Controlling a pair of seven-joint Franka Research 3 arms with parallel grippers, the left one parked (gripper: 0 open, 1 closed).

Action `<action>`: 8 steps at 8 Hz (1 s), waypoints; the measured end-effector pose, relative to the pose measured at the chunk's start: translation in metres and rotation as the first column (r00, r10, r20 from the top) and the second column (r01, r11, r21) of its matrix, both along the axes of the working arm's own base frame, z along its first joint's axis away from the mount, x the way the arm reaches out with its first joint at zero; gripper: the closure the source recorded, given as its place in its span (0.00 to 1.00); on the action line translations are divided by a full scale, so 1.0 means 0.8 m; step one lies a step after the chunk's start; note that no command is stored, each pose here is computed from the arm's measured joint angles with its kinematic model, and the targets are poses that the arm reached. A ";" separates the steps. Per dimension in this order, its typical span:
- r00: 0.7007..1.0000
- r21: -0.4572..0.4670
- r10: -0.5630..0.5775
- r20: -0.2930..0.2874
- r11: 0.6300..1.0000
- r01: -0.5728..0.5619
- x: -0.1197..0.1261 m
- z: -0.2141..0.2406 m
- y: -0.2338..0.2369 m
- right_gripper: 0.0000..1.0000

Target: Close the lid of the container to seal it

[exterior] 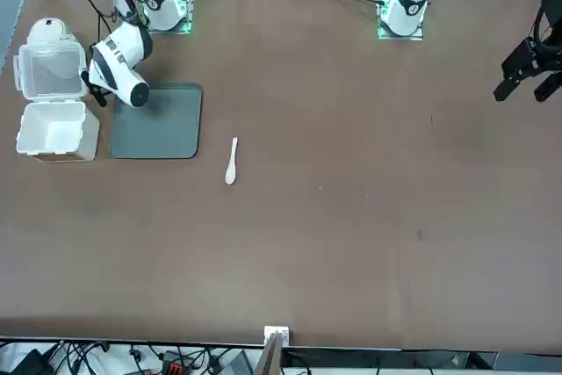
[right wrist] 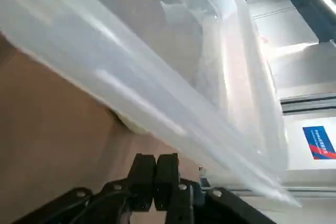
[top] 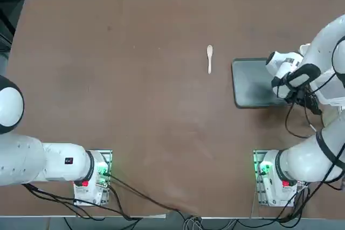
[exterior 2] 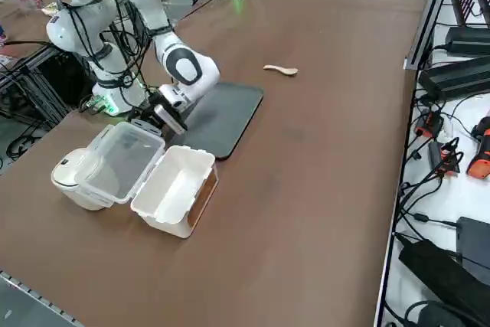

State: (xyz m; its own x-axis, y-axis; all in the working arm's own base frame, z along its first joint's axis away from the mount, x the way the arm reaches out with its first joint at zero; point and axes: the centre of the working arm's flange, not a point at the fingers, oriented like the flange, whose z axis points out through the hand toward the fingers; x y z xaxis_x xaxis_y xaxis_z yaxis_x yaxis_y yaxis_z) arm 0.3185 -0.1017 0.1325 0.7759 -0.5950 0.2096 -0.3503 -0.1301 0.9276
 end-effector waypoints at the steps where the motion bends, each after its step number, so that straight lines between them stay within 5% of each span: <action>1: 1.000 -0.005 0.000 0.000 1.000 0.000 -0.002 -0.002 -0.010 0.96; 5: 0.998 -0.028 0.057 0.030 0.998 -0.056 0.026 0.022 0.002 0.96; 8: 0.994 0.002 0.110 -0.017 0.994 -0.110 0.068 0.077 0.004 0.96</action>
